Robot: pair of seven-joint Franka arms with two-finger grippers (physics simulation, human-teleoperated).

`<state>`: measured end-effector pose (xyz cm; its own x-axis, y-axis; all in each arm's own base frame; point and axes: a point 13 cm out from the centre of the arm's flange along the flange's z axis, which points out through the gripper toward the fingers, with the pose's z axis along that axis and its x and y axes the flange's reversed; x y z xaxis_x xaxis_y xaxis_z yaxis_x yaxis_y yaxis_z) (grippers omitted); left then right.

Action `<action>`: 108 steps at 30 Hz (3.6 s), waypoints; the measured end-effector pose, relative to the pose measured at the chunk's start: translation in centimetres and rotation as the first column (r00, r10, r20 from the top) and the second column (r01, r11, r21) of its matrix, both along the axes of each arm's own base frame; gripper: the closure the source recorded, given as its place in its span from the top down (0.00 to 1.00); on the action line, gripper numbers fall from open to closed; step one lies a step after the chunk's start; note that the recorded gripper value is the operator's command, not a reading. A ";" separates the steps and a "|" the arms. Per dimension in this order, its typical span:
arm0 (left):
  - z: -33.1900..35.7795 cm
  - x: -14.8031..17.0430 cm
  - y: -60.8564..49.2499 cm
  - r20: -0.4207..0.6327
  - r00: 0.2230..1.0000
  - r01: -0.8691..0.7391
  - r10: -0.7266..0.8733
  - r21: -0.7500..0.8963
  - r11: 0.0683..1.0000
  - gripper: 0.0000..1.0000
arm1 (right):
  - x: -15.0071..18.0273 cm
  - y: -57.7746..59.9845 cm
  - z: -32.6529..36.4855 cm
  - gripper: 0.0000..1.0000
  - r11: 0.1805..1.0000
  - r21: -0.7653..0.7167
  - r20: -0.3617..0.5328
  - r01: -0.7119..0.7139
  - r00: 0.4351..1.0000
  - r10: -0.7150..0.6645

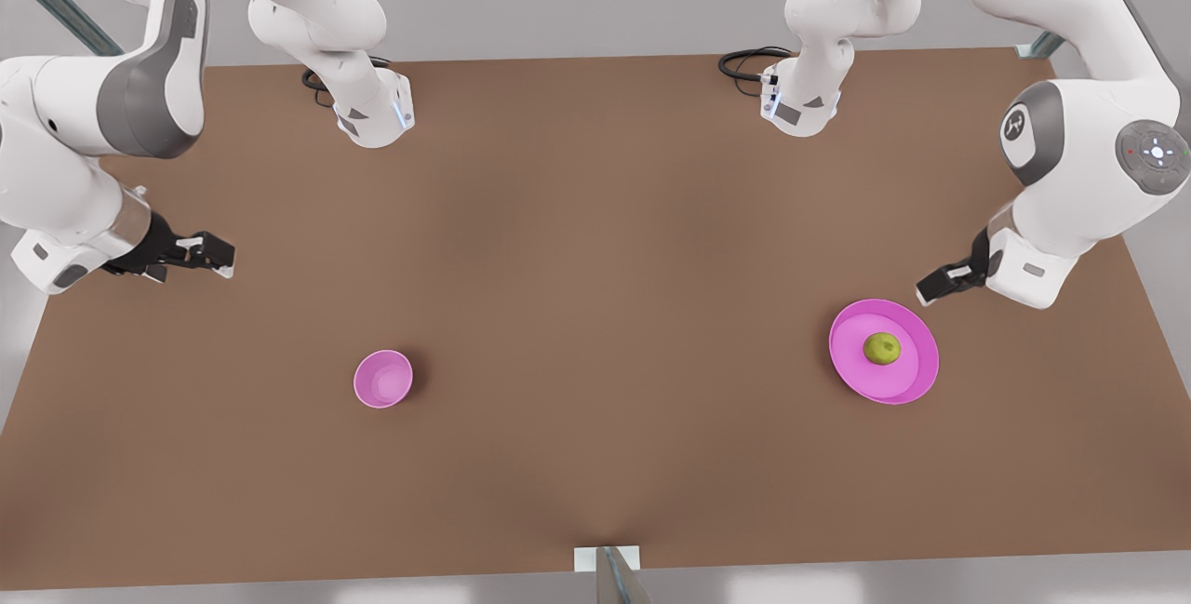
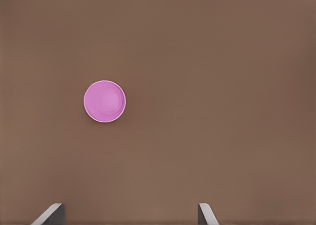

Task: Use the left arm to pick up the apple from the plate, transfer it to the gripper of the right arm, and then use the right arm to place it into the bowl

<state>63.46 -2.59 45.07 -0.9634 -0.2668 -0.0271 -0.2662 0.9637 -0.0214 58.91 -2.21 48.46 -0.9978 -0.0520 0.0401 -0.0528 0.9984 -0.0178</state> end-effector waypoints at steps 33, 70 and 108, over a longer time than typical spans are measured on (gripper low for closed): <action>-39.3 -1.8 8.6 0.095 0.987 0.135 -0.133 -0.017 0.991 1.00 | 0.0 0.0 -0.1 1.00 1.000 0.000 -0.002 -0.006 1.000 0.006; -22.9 2.0 -1.3 0.245 0.915 0.344 -0.320 -0.060 0.937 0.73 | -0.1 -0.7 -0.8 1.00 1.000 0.001 -0.017 0.004 1.000 -0.004; -20.4 2.7 -59.6 0.968 0.247 0.962 0.031 -0.249 0.116 0.70 | 9.3 34.9 -21.7 1.00 0.332 0.933 -0.135 0.141 0.990 -0.042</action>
<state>66.15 -62.23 24.67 -0.4915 -0.0874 -0.8665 0.8633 0.0820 -0.4980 68.21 32.66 26.76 -0.9950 -0.0134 0.0994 0.0884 0.3510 0.9322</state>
